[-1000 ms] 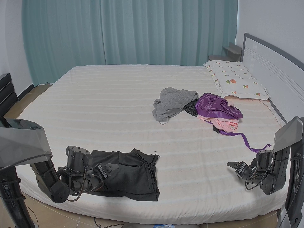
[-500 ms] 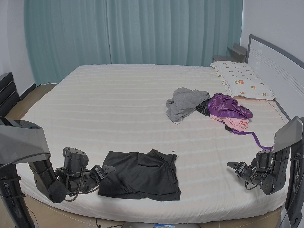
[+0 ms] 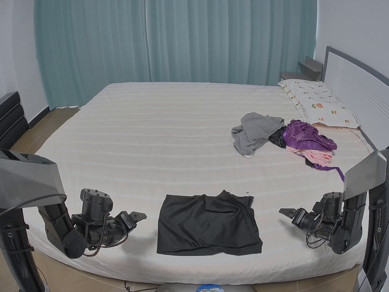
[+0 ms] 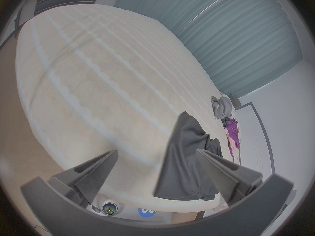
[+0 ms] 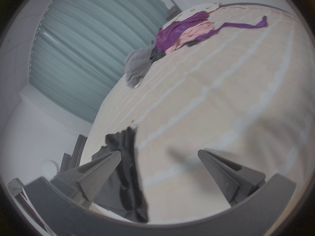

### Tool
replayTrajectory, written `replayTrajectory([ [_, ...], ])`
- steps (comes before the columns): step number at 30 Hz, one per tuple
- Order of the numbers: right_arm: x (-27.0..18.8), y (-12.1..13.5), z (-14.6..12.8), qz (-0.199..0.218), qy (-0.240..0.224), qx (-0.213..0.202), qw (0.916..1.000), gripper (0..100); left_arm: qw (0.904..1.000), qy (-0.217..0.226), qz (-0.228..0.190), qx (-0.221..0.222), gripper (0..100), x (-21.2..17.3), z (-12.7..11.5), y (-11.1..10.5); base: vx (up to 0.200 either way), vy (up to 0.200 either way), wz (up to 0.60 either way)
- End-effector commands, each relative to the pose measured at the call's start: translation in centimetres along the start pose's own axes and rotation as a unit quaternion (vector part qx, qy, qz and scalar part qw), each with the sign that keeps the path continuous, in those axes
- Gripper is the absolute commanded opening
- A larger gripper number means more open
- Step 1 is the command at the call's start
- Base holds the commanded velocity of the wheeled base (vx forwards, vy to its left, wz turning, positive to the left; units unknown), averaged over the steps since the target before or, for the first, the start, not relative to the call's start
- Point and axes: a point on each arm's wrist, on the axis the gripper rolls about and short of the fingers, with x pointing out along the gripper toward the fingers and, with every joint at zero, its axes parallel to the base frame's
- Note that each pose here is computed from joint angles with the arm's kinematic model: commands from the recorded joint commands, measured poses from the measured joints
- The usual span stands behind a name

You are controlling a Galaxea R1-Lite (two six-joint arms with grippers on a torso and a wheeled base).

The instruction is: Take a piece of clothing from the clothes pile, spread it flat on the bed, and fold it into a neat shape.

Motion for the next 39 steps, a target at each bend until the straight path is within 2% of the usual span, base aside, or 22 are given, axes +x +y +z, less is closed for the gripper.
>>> replayTrajectory([
  [1, -0.1, 1.9, -1.1, 0.028, 0.015, -0.024, 0.9992, 100, 1.0, 0.004, 0.006, -0.001, 100, 0.6, -0.1, 0.2, 0.0, 0.2, 0.0],
  [5, 0.4, 2.4, -1.7, 0.035, 0.024, -0.037, 0.9984, 100, 1.0, 0.006, 0.007, 0.0, 100, 0.9, -0.2, 0.2, 0.0, 0.2, 0.0],
  [11, 0.4, 2.2, -2.3, 0.03, 0.034, -0.073, 0.9963, 100, 0.9999, 0.009, 0.01, 0.002, 100, 1.3, -0.4, 0.3, 0.0, 0.0, 0.0],
  [17, 0.2, 1.2, -2.3, 0.003, 0.029, -0.087, 0.9958, 100, 0.9999, 0.01, 0.01, 0.003, 100, 1.3, -0.4, 0.3, 0.0, 0.0, 0.0],
  [22, 0.0, 1.1, -2.5, -0.002, 0.034, -0.094, 0.995, 100, 0.9999, 0.01, 0.01, 0.003, 100, 1.3, -0.4, 0.3, 0.0, 0.0, 0.0],
  [23, -0.1, 1.1, -2.6, -0.002, 0.035, -0.095, 0.9948, 0, 0.9999, 0.01, 0.01, 0.003, 100, 1.3, -0.4, 0.3, 0.0, 0.0, 0.0],
  [30, -1.1, 0.8, -3.6, -0.009, 0.063, -0.118, 0.991, 0, 0.9999, 0.01, 0.01, 0.003, 100, 1.3, -0.4, 0.3, 0.0, 0.0, 0.0],
  [39, -3.7, 0.8, -2.8, -0.014, 0.054, -0.119, 0.9914, 0, 0.9999, 0.009, 0.01, 0.003, 100, 1.3, -0.4, 0.3, 0.0, 0.0, 0.0],
])
